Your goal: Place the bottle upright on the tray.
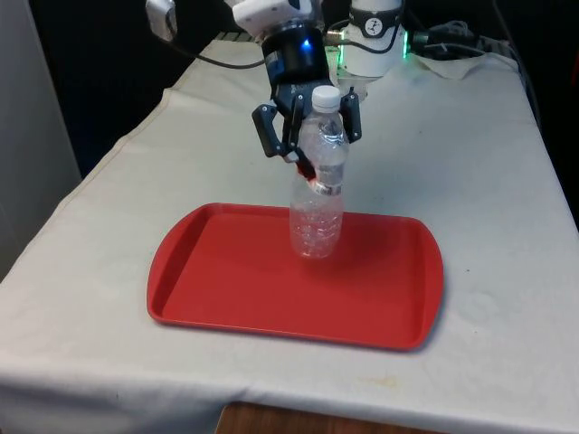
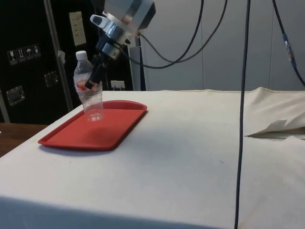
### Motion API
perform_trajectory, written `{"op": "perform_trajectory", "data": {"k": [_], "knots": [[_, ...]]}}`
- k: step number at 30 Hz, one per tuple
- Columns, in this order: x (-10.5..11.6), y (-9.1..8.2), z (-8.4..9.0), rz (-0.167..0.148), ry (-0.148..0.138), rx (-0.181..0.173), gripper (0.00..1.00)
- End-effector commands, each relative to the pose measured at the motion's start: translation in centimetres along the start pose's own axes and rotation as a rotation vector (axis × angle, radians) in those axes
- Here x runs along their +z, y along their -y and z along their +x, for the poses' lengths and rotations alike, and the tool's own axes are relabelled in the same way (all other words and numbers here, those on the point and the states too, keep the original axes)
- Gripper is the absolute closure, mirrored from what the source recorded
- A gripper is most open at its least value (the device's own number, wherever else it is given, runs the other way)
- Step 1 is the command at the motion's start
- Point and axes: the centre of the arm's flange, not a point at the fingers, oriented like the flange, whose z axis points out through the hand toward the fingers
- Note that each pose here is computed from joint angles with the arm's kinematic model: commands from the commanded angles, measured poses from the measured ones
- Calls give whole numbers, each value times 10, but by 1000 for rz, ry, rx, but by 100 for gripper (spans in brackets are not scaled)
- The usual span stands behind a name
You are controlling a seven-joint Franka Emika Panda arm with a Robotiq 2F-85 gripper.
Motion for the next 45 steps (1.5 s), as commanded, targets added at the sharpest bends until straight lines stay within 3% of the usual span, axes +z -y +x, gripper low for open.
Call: {"op": "perform_trajectory", "data": {"k": [1, 2, 3, 4, 6, 11, 12, 13, 20, 21, 22, 28, 29, 31, 45], "knots": [[-1, -4, 4, -10, -22, -2, 100], [0, -4, 2, -11, -25, 1, 100], [1, -2, -2, -2, -7, 3, 100], [1, -5, 2, -12, -28, 2, 100], [4, -7, -2, -12, -38, 9, 100], [10, -11, -8, -9, -54, 25, 100], [11, -8, -10, -2, -36, 24, 100], [12, -12, -9, -8, -56, 29, 100], [18, -17, -16, -3, -78, 46, 100], [18, -14, -18, 6, -62, 46, 100], [18, -17, -18, -3, -80, 48, 100], [23, -20, -24, 4, -95, 60, 100], [23, -17, -26, 14, -84, 61, 100], [23, -19, -24, 8, -98, 60, 100], [30, -18, -27, 23, -80, 62, 100]]}}
